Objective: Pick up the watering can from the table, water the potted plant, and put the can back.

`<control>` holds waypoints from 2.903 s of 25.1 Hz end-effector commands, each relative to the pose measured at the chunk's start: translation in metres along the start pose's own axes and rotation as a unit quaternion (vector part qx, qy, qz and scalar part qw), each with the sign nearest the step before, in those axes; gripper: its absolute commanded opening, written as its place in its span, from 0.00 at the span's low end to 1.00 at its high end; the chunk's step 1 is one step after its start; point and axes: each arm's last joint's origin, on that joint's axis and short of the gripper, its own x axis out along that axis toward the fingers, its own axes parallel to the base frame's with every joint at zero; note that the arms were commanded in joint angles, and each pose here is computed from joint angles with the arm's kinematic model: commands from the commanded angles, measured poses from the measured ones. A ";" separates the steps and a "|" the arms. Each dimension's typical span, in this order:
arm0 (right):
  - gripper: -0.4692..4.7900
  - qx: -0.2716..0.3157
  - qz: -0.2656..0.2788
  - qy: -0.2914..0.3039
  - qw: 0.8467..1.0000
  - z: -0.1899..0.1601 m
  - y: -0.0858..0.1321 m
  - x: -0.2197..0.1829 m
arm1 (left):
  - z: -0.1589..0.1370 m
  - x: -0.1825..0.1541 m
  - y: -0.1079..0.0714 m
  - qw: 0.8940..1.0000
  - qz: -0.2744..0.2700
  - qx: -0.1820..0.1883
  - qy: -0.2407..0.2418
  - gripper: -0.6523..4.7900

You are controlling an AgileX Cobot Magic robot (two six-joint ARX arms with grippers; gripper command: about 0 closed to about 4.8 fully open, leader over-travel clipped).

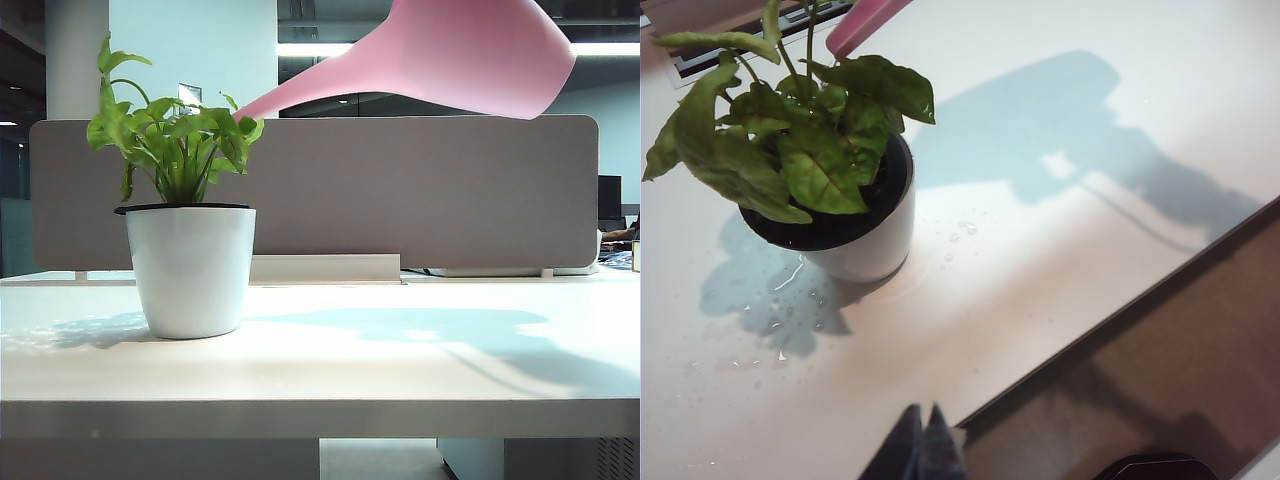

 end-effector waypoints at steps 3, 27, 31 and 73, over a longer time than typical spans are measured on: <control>0.09 0.071 -0.031 -0.002 0.997 0.004 -0.011 -0.003 | 0.001 -0.001 0.000 1.000 -0.002 -0.003 -0.005 0.13; 0.09 0.547 0.000 0.016 0.837 -0.088 0.185 -0.035 | 0.001 -0.001 0.000 1.000 -0.002 -0.003 -0.005 0.13; 0.09 0.551 -0.007 0.006 0.834 -0.094 0.202 -0.029 | 0.001 -0.001 0.000 1.000 -0.002 -0.003 -0.005 0.13; 0.10 0.563 0.062 0.044 0.823 -0.124 0.204 -0.189 | 0.001 -0.001 0.000 1.000 -0.002 -0.003 -0.005 0.13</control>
